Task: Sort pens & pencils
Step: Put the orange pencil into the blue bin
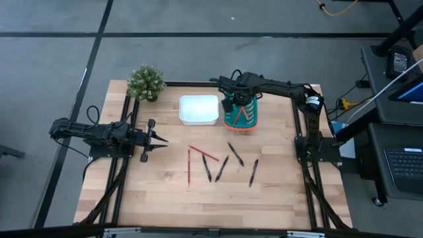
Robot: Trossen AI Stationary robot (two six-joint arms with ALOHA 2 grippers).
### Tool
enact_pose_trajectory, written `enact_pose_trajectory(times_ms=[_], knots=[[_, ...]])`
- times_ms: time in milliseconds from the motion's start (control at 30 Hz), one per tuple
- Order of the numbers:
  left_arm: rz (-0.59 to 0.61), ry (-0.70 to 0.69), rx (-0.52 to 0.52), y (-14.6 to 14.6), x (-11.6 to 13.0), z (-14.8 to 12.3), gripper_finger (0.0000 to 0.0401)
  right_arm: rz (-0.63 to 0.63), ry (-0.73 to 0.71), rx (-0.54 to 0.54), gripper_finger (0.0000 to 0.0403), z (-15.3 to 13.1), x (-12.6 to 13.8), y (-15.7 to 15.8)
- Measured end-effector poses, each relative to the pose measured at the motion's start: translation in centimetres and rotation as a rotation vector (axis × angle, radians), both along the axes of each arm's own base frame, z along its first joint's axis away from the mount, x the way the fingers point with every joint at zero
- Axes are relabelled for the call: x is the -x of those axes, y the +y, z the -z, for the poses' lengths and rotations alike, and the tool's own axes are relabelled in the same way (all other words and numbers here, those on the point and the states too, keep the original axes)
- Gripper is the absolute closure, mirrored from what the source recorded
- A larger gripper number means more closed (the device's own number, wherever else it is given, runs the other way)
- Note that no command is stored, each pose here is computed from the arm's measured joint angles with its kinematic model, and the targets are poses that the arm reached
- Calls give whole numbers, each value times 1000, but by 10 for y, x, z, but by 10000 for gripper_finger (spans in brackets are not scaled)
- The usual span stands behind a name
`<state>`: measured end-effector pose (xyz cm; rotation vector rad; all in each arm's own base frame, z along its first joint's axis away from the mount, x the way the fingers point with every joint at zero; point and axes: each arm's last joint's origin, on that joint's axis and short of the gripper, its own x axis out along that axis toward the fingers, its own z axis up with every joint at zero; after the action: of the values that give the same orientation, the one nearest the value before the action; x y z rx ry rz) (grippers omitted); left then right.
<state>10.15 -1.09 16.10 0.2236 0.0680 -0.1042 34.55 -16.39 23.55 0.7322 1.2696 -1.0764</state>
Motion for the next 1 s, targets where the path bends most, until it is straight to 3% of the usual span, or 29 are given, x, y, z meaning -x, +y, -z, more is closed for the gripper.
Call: enact_pose_trajectory(times_ms=[567,1000], knots=[[1,0,0,0,0,0,329,-3,-18,-35,379,36,7,-5],[1,0,0,0,0,0,329,-31,-63,-57,371,38,4,-5]])
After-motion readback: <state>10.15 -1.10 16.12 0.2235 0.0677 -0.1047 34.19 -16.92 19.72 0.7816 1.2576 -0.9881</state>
